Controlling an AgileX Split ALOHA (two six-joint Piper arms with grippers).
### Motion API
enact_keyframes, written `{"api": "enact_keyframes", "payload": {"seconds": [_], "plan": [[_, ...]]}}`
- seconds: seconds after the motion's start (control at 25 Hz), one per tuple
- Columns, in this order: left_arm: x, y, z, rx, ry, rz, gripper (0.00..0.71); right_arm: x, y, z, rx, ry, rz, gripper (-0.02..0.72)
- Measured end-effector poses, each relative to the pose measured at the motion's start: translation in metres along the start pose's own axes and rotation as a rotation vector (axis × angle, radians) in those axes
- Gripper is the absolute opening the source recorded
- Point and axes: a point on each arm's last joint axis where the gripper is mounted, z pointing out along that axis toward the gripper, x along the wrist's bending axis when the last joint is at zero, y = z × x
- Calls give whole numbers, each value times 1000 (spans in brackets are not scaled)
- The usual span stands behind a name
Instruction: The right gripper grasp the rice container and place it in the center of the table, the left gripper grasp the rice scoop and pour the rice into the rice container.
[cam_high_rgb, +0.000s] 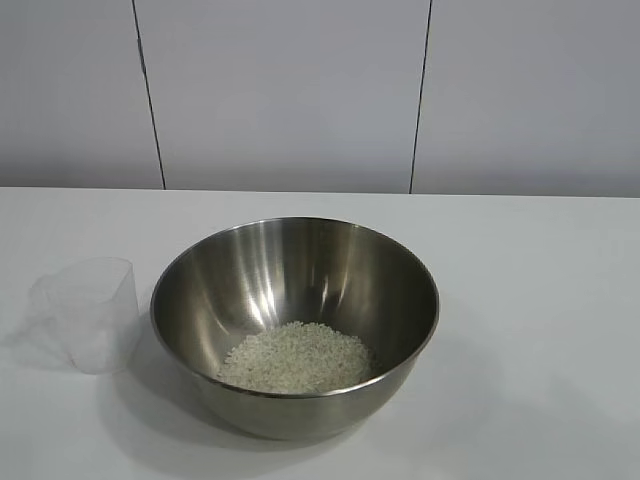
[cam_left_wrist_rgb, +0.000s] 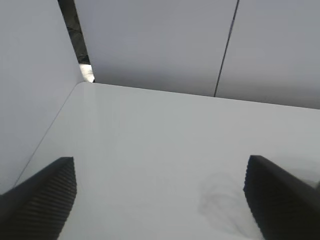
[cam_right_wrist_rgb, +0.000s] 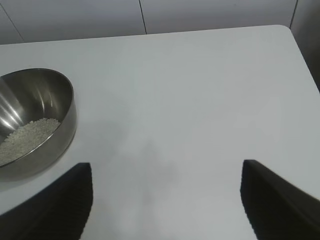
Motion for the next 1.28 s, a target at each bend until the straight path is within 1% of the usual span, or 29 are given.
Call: {"api": "enact_keyframes", "payload": {"seconds": [0.08,0.2,0.32,0.44,0.52,0.6,0.8,0.88,1.04,1.16,1.28], "plan": [[-4,-15,-18,-44,22,-4,657,0,0,0,3,0,0,557],[-7,-41,-33,-84,72,-30,657,0,0,1,3,0,0,557],[-4,-61,-42,-110,130,-28,657,0,0,1,3,0,0,557],[-1,-74,-54,-127,186,-48,657,0,0,1,4,0,0,557],[1,-81,-62,-142,213,-78,657,0,0,1,4,0,0,557],[3,-88,-65,-131,229,-85,657,0,0,1,4,0,0,557],[3,-111,-57,-54,219,-94,657,0,0,1,4,0,0,557],[4,-120,-50,-5,217,-100,657,0,0,1,4,2,1,557],[4,-133,-35,59,211,-108,657,0,0,1,4,3,2,557],[4,-145,-23,114,205,-146,657,0,0,1,4,3,2,557],[4,-148,-20,129,187,-159,657,0,0,1,4,3,2,557]]}}
